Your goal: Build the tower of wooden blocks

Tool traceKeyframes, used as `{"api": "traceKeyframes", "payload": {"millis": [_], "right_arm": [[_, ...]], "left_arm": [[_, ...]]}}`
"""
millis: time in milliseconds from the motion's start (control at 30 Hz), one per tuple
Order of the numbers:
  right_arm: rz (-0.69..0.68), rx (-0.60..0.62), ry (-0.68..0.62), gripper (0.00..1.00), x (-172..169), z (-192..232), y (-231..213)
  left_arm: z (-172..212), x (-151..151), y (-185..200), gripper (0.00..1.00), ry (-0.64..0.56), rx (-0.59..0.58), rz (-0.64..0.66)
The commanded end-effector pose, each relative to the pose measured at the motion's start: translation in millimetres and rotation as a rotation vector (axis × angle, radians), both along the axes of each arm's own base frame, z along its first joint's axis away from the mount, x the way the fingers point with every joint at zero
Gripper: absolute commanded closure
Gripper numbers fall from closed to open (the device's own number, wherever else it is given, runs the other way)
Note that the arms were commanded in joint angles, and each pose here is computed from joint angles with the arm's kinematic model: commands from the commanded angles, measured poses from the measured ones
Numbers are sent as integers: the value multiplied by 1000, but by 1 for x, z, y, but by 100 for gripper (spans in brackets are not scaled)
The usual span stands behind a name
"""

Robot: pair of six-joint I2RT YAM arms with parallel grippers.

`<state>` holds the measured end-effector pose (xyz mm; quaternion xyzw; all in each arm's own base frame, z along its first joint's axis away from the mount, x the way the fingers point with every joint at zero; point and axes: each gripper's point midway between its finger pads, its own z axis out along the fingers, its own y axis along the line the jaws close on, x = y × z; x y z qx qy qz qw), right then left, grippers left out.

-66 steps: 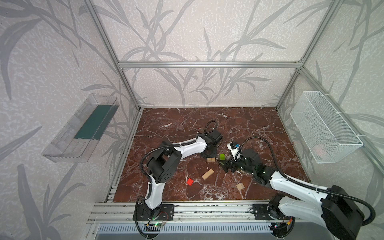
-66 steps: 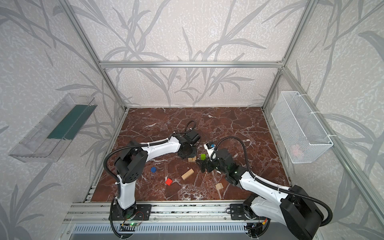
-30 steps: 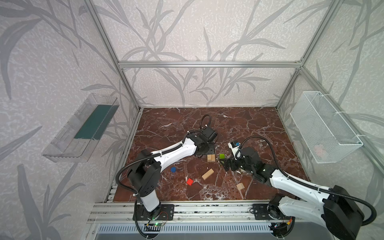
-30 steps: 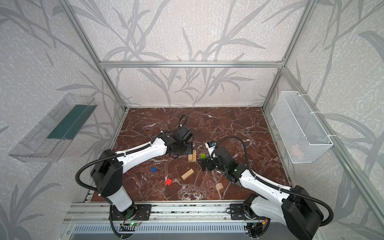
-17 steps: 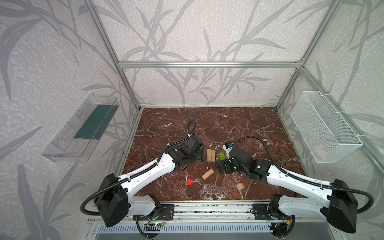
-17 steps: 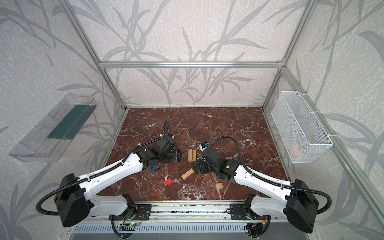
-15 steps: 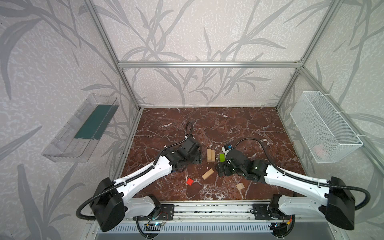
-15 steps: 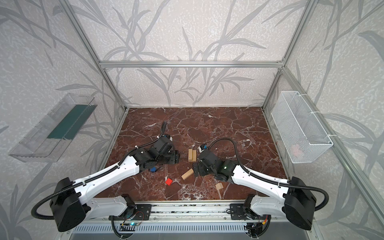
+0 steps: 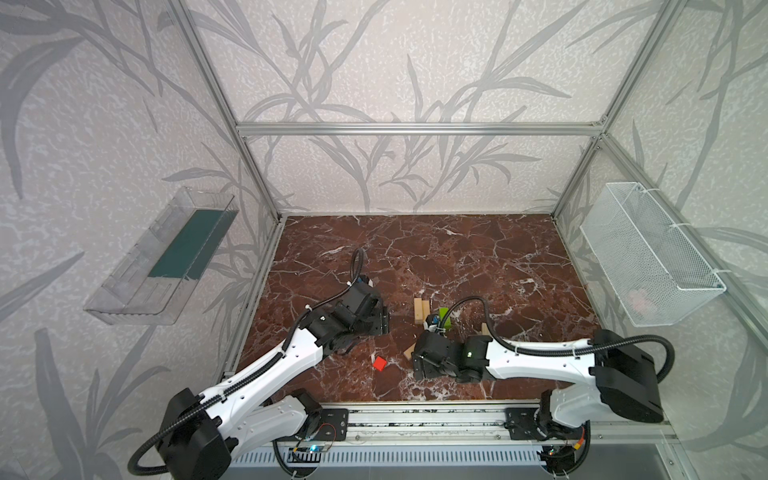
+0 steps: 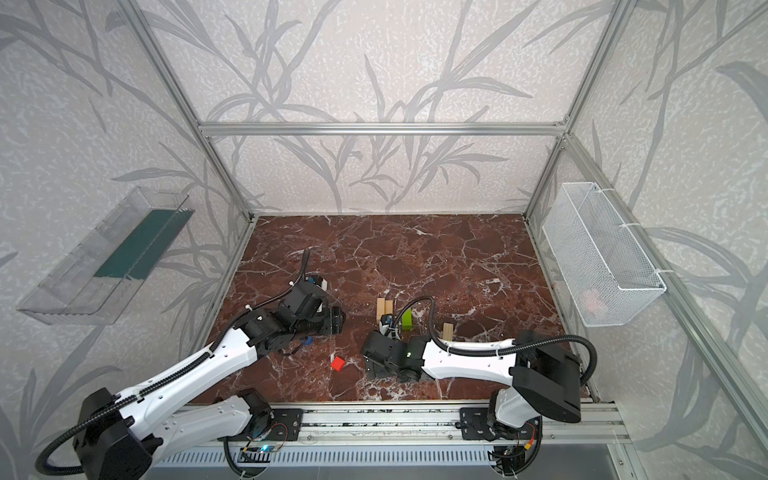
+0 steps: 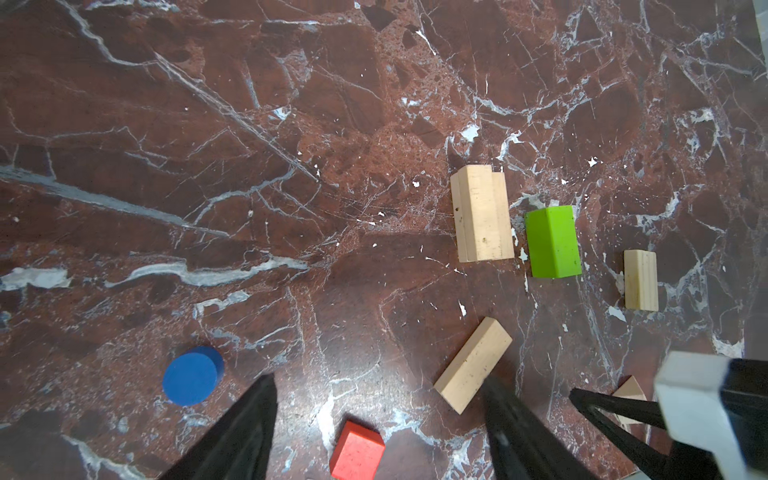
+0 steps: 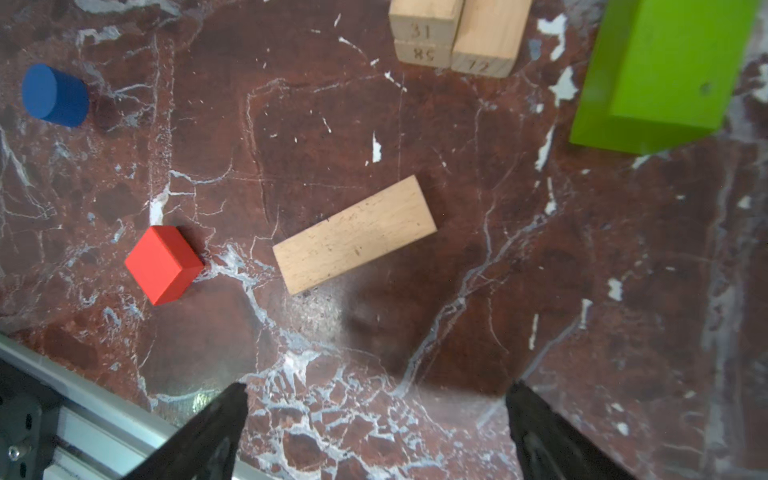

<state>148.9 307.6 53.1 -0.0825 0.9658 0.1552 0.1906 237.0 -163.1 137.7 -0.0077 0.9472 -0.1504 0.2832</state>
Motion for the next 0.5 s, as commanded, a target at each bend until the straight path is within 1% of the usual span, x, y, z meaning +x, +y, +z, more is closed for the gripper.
{"api": "traceKeyframes", "payload": {"millis": [0,67,267,467], "right_arm": [[-96,82,-24,7,10,6,18],[-107,97,-22,9,13,0,25],[-131,76,-45,13,22,-9,35],[-151,43,-94,16,33,-12,35]], "left_arm": [[-3,-7,14,24,9,13,33],[-2,-9,19,23,1,11,50],[3,-13,31,23,-13,9,85],[6,-14,39,23,-28,10,113]]}}
